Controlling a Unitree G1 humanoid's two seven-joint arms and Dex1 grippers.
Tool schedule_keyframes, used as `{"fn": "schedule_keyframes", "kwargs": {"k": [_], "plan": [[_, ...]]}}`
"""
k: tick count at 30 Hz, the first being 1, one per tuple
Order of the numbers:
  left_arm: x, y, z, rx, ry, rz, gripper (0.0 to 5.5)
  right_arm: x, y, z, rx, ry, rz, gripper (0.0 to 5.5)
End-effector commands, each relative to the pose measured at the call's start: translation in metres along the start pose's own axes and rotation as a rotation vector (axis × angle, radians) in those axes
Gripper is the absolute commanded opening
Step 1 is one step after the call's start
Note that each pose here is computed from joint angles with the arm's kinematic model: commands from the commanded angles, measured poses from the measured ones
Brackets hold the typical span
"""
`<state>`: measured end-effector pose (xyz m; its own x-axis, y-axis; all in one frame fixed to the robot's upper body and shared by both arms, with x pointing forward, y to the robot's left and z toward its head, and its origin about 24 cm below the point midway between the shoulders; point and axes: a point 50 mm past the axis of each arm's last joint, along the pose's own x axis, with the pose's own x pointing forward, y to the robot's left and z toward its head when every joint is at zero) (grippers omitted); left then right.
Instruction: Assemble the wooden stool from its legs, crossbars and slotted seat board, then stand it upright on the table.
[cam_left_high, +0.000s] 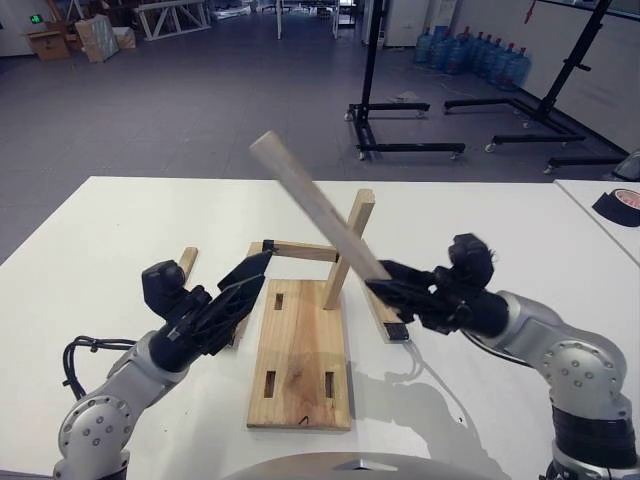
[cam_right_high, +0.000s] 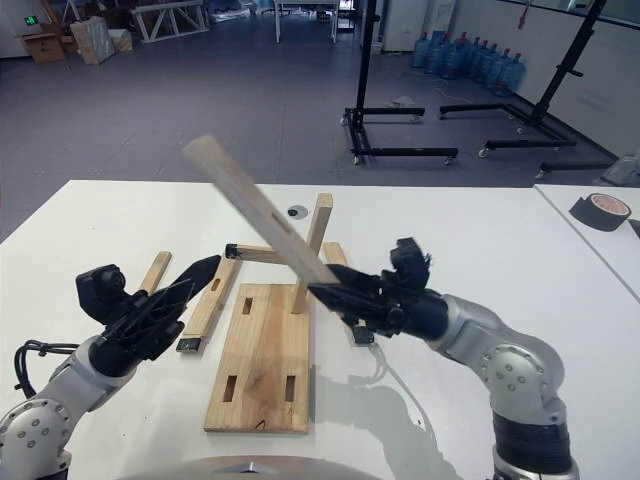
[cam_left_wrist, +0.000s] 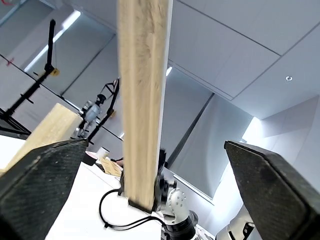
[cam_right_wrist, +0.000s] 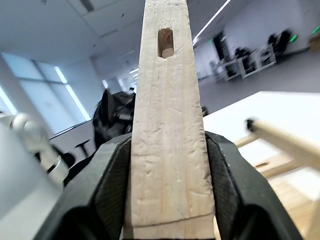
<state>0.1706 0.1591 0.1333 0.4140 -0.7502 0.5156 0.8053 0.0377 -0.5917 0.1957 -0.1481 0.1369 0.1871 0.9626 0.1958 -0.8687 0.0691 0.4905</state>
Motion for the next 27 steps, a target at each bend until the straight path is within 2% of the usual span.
{"fn": "schedule_keyframes", "kwargs": {"k": [1,9,13,27], "plan": [[0.003,0.003,0.0,-0.022,0.027,0.007,5.01,0.004,0.001,-0.021,0.07,0.06,0.044,2.02],[0.003,0.002,0.003,-0.044,0.016,-0.014,5.01,0.003,0.0,-0.04,0.139,0.09,0.065,2.02],[-0.001,0.004,-0.008,-0.043,0.121,0.029,5.01,-0.001,-0.003,-0.043,0.145,0.103,0.041,2.02],[-0.008,0.004,-0.009,-0.035,0.164,0.011,2.93,-0.01,-0.008,-0.044,0.163,0.164,0.02,2.02]]}}
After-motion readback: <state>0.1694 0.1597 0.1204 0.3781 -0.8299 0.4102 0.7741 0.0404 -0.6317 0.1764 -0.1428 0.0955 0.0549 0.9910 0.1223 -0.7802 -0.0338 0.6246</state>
